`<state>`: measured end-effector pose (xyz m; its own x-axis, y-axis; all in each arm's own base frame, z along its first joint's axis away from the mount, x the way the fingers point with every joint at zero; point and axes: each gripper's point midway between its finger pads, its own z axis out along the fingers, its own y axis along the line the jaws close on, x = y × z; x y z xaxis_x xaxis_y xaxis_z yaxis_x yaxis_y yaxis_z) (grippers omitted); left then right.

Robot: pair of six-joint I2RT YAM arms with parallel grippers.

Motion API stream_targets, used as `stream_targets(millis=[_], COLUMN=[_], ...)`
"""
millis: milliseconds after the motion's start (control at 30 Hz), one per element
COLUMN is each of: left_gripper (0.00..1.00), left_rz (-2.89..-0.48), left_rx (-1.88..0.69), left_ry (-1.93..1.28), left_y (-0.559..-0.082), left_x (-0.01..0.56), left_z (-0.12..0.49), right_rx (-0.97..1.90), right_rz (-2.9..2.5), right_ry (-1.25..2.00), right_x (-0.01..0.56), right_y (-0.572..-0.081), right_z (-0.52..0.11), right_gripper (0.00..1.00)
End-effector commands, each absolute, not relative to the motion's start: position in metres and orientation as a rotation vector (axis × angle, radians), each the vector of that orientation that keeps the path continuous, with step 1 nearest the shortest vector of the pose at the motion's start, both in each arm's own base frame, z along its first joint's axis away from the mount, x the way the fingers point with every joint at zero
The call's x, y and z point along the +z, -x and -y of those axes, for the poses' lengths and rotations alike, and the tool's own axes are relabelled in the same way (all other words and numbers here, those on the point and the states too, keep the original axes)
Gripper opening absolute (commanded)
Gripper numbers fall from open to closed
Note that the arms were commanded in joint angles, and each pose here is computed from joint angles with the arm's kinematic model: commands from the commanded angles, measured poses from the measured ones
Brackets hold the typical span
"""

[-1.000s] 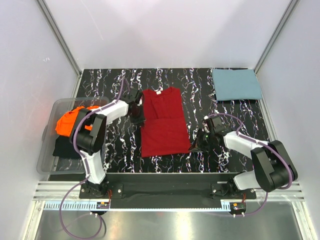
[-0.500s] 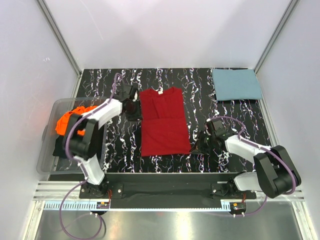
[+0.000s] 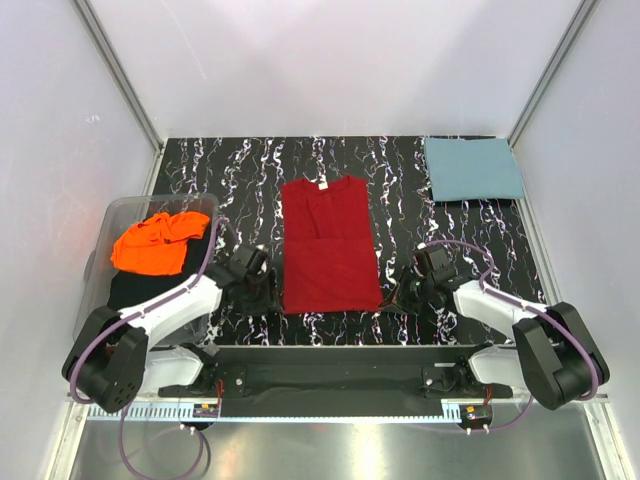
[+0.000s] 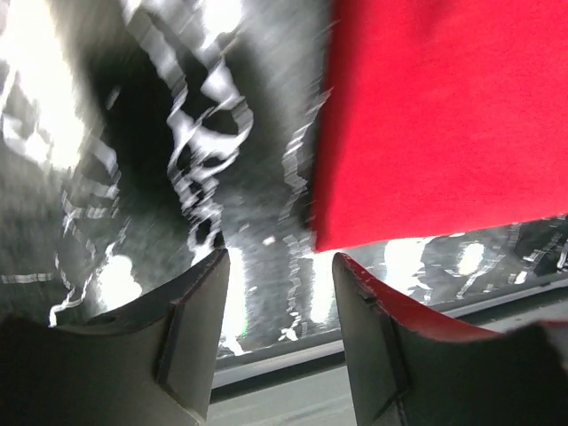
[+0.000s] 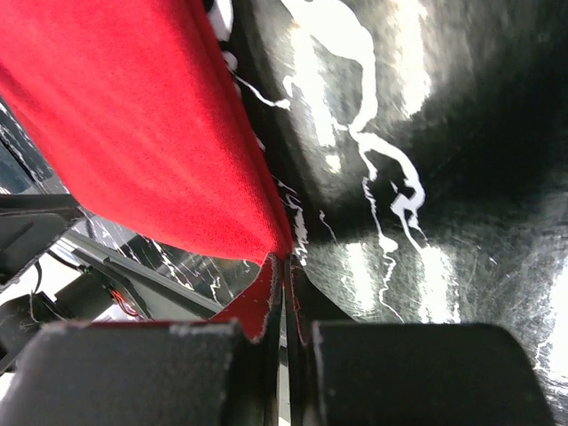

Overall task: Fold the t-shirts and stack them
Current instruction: Fold the tshirt

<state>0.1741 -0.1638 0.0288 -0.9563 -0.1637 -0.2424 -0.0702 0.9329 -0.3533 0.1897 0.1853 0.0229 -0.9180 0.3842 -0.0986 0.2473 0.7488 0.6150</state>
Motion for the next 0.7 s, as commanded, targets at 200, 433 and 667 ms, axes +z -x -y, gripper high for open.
stream_targets(millis=[200, 433, 667], left_gripper=[0.55, 0.47, 0.43], left_rz=[-2.735, -2.775, -2.805], left_rx=[-0.657, -0.669, -0.635], left_ry=[0.334, 0.344, 0.35], left_y=[-0.18, -0.172, -0.169], left_x=[0.027, 0.021, 0.011], left_z=[0.181, 0.182, 0.179], right_rx=[0.947, 0.955, 0.946], right_rz=[-2.683, -2.673, -2.673], right_ry=[-0.518, -0.521, -0.534], right_x=[0.026, 0.028, 0.026], right_y=[-0.187, -0.187, -0.186], right_z=[-0.188, -0.189, -0.187], right_gripper=[0.01, 0.01, 0.01])
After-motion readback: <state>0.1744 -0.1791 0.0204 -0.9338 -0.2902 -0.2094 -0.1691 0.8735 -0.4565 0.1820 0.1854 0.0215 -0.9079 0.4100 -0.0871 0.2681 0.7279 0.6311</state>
